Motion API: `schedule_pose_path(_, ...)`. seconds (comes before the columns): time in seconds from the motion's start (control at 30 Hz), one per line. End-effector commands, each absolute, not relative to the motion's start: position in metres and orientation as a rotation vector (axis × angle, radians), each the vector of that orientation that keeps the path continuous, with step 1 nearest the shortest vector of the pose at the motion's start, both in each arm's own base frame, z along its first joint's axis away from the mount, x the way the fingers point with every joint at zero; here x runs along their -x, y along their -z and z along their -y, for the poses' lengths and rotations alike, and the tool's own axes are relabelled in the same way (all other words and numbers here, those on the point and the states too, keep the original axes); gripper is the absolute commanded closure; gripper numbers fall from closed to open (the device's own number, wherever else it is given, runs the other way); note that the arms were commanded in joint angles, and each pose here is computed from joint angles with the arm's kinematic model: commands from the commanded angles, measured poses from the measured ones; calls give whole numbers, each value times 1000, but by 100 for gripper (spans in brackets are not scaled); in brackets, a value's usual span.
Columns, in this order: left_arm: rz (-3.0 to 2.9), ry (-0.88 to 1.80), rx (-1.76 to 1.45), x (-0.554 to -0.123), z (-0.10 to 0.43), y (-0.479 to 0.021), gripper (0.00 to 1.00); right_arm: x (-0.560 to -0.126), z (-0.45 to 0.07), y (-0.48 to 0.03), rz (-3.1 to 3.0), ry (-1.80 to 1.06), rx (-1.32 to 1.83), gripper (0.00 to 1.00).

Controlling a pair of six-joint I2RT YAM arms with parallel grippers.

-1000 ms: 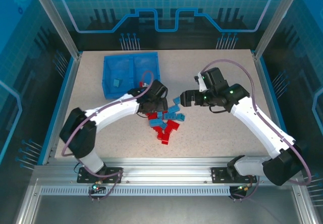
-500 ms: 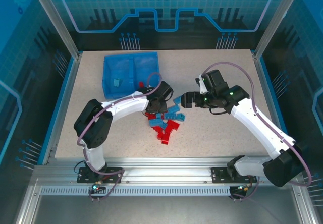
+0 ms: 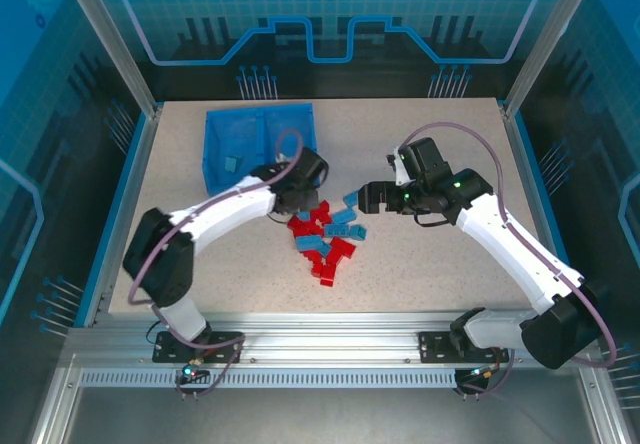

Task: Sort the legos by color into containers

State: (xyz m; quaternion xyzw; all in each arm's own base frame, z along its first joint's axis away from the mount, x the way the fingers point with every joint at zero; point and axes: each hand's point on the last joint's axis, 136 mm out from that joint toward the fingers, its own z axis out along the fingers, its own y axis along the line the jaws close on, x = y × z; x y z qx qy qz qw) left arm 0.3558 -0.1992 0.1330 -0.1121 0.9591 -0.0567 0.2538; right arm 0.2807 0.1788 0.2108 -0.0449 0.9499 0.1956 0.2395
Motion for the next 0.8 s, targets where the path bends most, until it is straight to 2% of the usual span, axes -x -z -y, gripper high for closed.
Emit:
schedule_pose_path(0.0,-2431,85,349,-382,146,-199,83,-285,-179,-231,-2547,-575,95,0)
schedule_pose_path(0.17,-2318,-23,448,-415,67,-229,82,-282,-179,-230,-2550,-588,87,0)
schedule_pose_path(0.4,-2312,-141,580,-469,-6,-198,82,-276,-177,-234,-2534,-607,68,0)
schedule_pose_path(0.6,-2411,-113,626,-517,-17,-142,81,-267,-171,-238,-2521,-604,51,0)
schedule_pose_path(0.77,-2458,-69,638,-542,-12,-119,70,-261,-165,-243,-2508,-594,33,0)
